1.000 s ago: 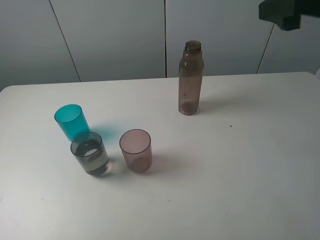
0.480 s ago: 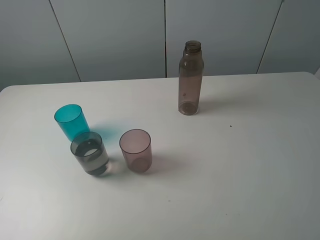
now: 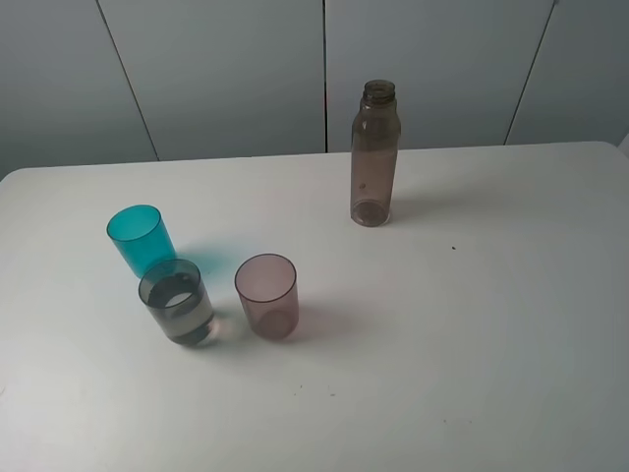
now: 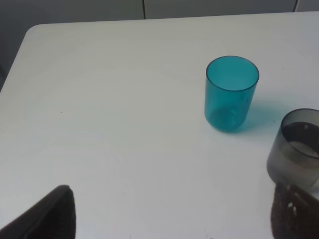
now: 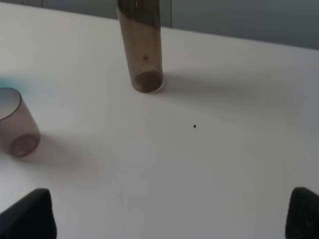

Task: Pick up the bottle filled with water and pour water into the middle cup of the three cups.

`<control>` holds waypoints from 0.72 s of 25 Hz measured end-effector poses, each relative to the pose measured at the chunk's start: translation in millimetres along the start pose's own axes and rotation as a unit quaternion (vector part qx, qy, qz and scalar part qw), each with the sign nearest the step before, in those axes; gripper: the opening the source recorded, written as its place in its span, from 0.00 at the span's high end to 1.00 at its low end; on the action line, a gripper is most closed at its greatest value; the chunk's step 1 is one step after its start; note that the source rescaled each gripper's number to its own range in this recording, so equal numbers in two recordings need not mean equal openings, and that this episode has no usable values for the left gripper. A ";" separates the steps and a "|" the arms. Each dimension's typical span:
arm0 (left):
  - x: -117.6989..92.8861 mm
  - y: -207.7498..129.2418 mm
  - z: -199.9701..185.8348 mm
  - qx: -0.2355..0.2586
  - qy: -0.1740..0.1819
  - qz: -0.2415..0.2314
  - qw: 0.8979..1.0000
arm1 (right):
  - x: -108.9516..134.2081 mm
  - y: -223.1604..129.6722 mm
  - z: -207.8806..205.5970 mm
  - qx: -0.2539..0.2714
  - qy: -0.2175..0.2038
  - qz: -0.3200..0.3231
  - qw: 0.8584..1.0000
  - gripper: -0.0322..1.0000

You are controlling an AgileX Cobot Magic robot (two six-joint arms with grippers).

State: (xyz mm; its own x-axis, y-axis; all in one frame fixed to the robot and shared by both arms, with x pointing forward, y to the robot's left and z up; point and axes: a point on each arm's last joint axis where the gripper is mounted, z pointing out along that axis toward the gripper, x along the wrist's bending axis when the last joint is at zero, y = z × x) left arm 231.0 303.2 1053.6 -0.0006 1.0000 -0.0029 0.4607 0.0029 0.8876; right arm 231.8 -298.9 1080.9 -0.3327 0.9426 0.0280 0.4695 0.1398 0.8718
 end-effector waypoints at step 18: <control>0.0 0.0 0.0 0.000 0.000 0.000 1.000 | 0.5 -25.8 12.9 -0.004 0.007 -0.005 1.000 0.00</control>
State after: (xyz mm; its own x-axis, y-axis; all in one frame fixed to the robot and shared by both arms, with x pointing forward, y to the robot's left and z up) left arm 231.0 303.2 1053.6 -0.0006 1.0000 -0.0029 0.4607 0.0029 0.8876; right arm 230.1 -298.1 1052.1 -0.3477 0.9372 0.0262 0.4598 0.1461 0.8759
